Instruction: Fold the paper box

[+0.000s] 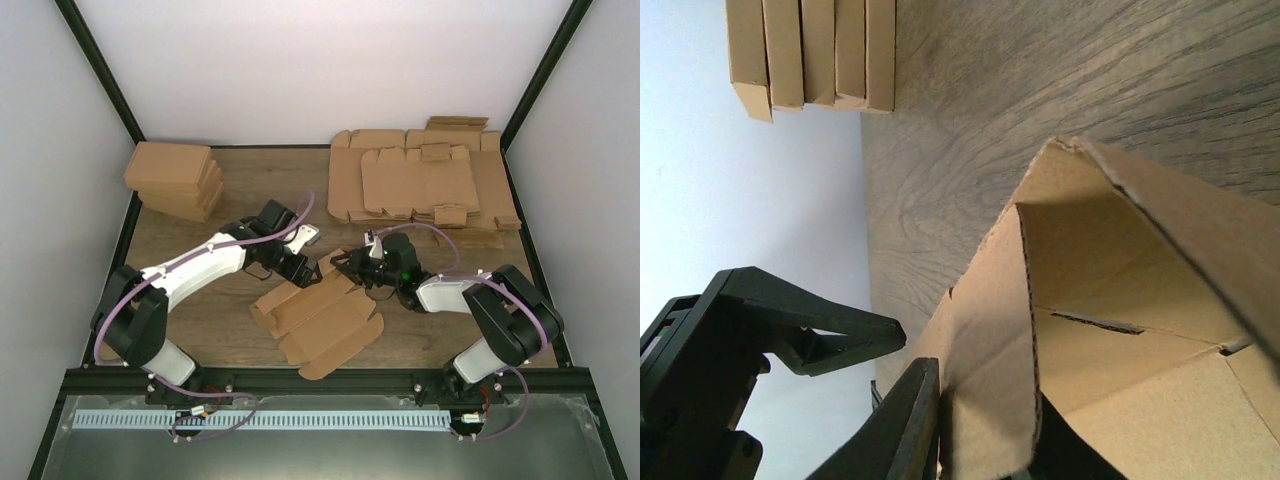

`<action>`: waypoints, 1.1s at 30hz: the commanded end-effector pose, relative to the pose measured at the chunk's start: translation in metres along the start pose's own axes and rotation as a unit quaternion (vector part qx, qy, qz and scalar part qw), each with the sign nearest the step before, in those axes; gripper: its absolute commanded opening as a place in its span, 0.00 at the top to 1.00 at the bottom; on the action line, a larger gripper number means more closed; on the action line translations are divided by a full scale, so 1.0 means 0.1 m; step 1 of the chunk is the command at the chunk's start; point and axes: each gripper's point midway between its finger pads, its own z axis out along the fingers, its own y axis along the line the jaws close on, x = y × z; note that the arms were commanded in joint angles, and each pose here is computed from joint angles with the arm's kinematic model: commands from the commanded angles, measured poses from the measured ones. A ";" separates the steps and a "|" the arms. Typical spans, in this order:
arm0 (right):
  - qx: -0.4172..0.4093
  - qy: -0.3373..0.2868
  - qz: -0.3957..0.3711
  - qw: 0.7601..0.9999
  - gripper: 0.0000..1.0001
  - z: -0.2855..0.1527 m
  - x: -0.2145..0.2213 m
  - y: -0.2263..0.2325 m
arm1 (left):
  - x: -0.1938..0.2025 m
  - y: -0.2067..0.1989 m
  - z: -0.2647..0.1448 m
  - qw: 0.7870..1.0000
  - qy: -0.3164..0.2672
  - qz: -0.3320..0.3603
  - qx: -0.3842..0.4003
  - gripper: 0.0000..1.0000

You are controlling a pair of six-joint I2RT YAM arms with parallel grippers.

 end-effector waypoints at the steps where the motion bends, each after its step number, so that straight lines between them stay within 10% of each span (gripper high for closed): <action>1: 0.003 -0.002 -0.024 1.000 0.83 0.00 0.00 -0.03 | 0.04 -0.05 0.04 1.000 0.009 0.004 0.025 0.16; 33: 0.037 -0.001 -0.052 0.998 0.80 0.01 0.00 -0.18 | 0.11 0.02 0.13 0.990 0.036 0.088 -0.109 0.55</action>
